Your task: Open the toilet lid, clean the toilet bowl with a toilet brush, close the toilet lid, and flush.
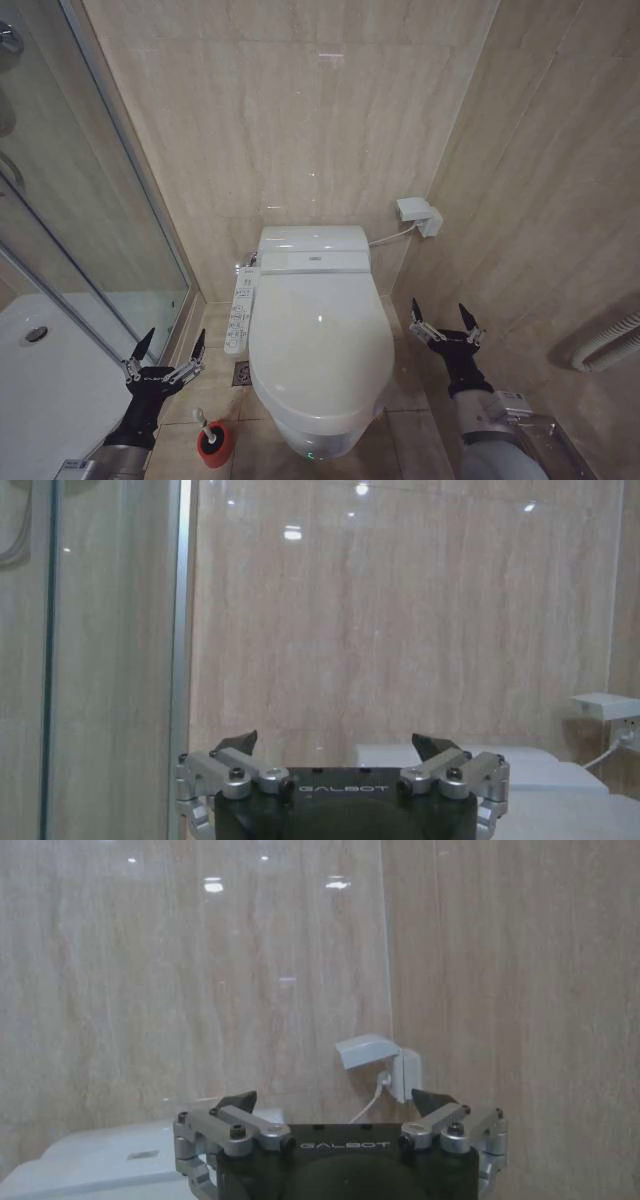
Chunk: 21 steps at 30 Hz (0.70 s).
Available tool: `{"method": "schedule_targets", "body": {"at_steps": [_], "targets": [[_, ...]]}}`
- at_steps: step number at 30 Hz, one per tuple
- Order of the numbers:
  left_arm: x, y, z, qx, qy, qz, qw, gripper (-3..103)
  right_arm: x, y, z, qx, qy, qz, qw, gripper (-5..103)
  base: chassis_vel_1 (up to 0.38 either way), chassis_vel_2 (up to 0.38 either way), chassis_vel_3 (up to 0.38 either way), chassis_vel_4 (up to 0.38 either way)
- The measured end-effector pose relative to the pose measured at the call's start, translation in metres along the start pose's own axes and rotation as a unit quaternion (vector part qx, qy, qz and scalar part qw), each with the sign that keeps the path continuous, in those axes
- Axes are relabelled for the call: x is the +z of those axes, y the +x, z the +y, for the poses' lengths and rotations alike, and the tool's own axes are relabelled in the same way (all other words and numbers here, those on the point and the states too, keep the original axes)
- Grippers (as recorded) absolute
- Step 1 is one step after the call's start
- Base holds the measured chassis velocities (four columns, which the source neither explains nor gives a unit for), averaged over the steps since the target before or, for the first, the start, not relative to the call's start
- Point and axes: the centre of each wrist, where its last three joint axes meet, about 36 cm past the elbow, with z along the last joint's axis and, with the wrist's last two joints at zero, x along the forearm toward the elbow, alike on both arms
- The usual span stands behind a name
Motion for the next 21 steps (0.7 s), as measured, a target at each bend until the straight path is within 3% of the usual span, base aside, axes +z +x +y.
{"method": "schedule_targets", "body": {"at_steps": [21], "targets": [[0.0,0.0,0.0,0.0,0.0,0.0,1.0,100,0.0,-0.0001,0.0001,0.0,-0.001,0.0,1.0,100,0.0,0.0,0.0,0.0]]}}
